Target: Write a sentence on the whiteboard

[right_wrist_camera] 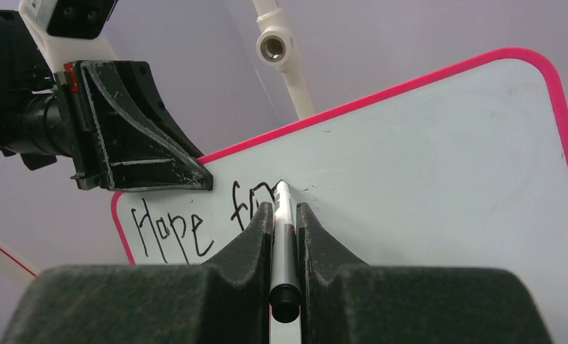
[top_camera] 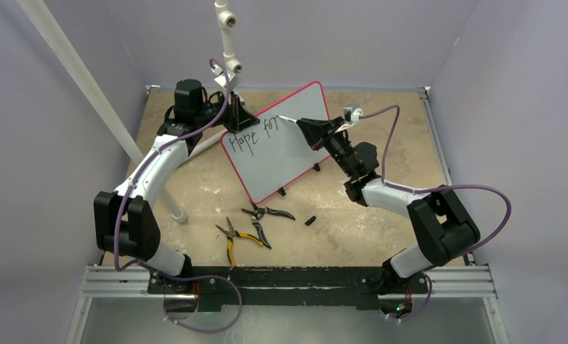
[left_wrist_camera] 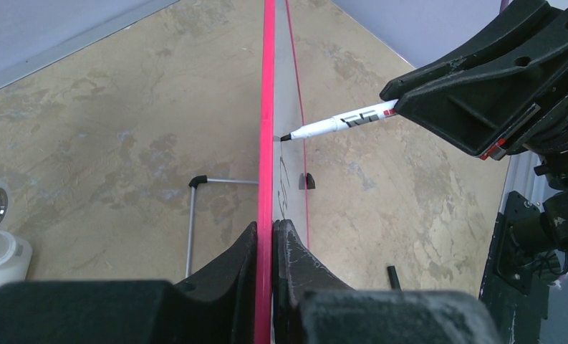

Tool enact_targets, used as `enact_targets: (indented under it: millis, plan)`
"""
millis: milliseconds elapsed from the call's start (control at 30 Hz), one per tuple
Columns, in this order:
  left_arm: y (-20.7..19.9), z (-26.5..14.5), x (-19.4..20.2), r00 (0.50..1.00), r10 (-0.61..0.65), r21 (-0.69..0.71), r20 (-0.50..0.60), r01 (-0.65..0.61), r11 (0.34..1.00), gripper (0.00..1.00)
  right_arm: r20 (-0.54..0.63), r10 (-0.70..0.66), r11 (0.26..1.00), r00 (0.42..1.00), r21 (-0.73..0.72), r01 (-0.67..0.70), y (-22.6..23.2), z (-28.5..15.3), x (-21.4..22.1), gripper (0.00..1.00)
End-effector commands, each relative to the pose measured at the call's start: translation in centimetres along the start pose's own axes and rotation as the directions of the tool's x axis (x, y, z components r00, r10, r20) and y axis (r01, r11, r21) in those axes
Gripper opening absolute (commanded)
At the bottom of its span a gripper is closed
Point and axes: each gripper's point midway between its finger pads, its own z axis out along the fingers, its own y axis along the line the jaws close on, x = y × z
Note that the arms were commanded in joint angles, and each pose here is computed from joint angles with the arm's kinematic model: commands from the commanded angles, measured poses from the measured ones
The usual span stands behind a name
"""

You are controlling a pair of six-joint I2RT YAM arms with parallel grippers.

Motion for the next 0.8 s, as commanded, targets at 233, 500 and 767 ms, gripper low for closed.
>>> enact_targets:
  millis: [233,500,767]
  plan:
    - [0.0,0.1,-1.0,0.999,0.034,-0.015,0.038,-0.033,0.999,0.42,0.100,-0.056,0.991,0.993,-0.115,0.067,4.1,-2.1,-5.3,0.00]
    - [-1.3,1.3,-2.5,0.998,0.056,-0.014,0.041,-0.055,0.998,0.69,0.095,-0.097,0.993,0.991,-0.062,0.103,4.0,-4.6,-6.4,0.00]
    - [-2.6,5.0,-3.5,0.994,0.112,-0.009,-0.011,-0.112,0.994,0.71,0.099,-0.120,0.993,0.988,-0.002,0.121,2.8,-6.6,-6.8,0.00]
